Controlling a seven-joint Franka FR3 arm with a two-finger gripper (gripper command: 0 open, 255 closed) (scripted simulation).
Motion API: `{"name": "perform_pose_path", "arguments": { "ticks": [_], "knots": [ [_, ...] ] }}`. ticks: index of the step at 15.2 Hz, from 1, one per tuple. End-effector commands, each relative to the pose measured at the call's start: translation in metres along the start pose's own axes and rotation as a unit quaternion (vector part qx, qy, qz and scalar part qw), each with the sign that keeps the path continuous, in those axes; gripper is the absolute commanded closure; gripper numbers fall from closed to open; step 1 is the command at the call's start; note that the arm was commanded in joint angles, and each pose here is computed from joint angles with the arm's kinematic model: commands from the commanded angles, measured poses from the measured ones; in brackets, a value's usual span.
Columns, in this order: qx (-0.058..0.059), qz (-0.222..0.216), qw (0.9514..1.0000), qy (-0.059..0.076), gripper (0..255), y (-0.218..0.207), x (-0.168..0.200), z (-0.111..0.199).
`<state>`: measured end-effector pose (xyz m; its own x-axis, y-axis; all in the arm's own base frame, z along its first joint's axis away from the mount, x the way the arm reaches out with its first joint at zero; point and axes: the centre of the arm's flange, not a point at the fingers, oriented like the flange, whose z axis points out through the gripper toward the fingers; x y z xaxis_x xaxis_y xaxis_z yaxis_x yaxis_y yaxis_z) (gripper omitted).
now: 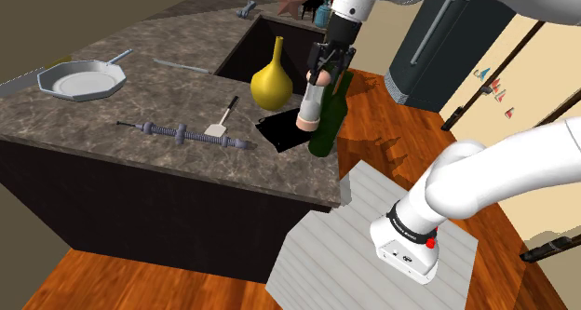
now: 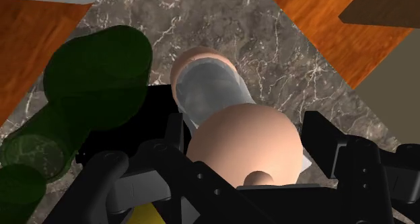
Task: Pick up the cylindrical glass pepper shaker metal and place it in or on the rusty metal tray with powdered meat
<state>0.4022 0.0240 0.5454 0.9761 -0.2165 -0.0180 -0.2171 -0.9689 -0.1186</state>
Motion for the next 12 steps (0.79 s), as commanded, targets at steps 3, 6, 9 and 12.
{"name": "perform_pose_path", "arguments": {
  "ticks": [3, 6, 9, 12],
  "knots": [
    [0.000, 0.000, 1.0000, 0.000, 255, 0.025, 0.046, -0.016],
    [0.000, 0.000, 1.0000, 0.000, 255, 0.044, 0.078, -0.030],
    [0.000, 0.000, 1.0000, 0.000, 255, 0.063, 0.110, -0.044],
    [0.000, 0.000, 1.0000, 0.000, 255, 0.072, 0.123, -0.044]
  ]
}}
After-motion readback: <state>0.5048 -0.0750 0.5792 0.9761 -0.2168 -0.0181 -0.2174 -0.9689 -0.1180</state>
